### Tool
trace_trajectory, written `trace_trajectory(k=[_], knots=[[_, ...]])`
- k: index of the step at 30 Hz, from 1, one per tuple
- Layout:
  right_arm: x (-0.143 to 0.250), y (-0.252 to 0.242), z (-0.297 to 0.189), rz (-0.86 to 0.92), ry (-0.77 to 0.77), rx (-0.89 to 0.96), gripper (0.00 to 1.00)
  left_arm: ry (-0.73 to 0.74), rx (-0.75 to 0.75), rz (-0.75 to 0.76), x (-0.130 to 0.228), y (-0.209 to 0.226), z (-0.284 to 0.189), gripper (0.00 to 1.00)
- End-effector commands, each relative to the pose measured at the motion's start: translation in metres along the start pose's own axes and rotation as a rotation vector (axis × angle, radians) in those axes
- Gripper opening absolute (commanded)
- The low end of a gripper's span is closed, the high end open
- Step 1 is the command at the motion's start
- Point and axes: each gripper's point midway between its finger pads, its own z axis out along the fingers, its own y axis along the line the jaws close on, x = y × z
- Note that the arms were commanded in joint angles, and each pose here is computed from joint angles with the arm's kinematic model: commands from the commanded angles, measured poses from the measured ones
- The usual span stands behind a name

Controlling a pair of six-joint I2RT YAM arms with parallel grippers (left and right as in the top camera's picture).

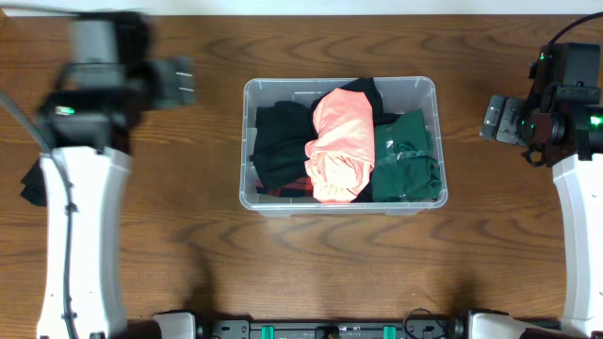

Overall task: Pack container
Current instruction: 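Grasp the black taped bundle with the left gripper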

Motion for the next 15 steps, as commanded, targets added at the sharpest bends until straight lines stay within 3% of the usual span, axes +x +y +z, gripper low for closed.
trace_trajectory(k=[1, 8, 11, 15], knots=[[-0.002, -0.005, -0.003, 0.009, -0.013, 0.007, 0.99, 0.16, -0.136, -0.268, 0.033, 0.072, 0.053, 0.98], [-0.002, -0.005, -0.003, 0.008, -0.011, 0.007, 0.99, 0.368, -0.34, -0.652, 0.103, 0.197, 0.109, 0.98], [-0.002, -0.005, -0.003, 0.007, -0.011, 0.007, 0.99, 0.431, -0.395, -0.788, 0.133, 0.233, 0.119, 0.98], [-0.003, -0.005, -0.003, 0.005, -0.015, 0.007, 0.99, 0.482, -0.353, -0.9, 0.16, 0.256, 0.136, 0.98]])
